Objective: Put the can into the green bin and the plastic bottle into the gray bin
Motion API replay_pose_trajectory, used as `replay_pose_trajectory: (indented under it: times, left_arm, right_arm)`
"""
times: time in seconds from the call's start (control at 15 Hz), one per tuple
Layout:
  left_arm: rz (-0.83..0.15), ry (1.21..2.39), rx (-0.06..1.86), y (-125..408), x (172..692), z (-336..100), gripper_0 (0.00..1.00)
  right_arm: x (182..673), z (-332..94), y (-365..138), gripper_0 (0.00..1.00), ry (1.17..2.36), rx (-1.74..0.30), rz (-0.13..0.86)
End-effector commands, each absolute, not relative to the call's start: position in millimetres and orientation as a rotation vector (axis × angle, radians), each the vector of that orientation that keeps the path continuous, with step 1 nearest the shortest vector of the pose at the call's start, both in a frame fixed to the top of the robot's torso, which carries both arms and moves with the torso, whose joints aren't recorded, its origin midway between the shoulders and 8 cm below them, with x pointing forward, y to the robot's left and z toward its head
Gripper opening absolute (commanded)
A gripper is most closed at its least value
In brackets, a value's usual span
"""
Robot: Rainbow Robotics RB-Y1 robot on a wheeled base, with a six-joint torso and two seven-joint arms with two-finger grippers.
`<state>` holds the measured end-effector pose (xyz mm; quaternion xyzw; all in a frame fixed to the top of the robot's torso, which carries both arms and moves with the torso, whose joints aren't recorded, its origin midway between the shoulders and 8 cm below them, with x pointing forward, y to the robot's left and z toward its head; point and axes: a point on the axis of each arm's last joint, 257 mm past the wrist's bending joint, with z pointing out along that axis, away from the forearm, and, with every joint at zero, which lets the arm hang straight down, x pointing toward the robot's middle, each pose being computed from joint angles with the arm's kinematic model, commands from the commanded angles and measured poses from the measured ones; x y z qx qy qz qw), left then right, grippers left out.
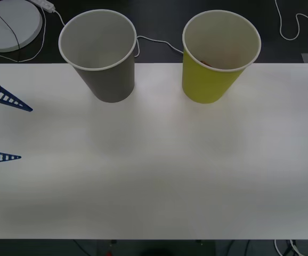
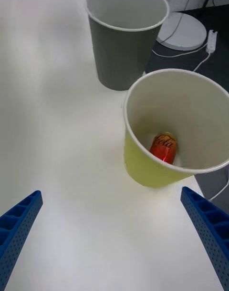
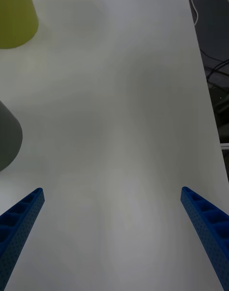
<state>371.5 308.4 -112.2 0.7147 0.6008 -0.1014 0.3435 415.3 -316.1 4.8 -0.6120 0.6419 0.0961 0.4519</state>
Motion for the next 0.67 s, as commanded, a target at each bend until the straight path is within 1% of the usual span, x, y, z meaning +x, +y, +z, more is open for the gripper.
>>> replay_pose_trajectory:
  times: [0.07,0.33,0.53,0.67]
  left_arm:
    - [-0.263,1.561,1.857,308,371,-112,1.00]
    - [-0.263,1.561,1.857,308,371,-112,1.00]
    - [-0.263,1.561,1.857,308,371,-112,1.00]
    - [-0.263,1.561,1.857,308,371,-112,1.00]
  right_arm:
    - [401,-21,-321,1.00,1.548,-1.570,0.242]
    - [385,-48,-324,1.00,1.503,-1.618,0.233]
    - [371,-67,-324,1.00,1.513,-1.622,0.250]
    - [365,-78,-327,1.00,1.518,-1.641,0.214]
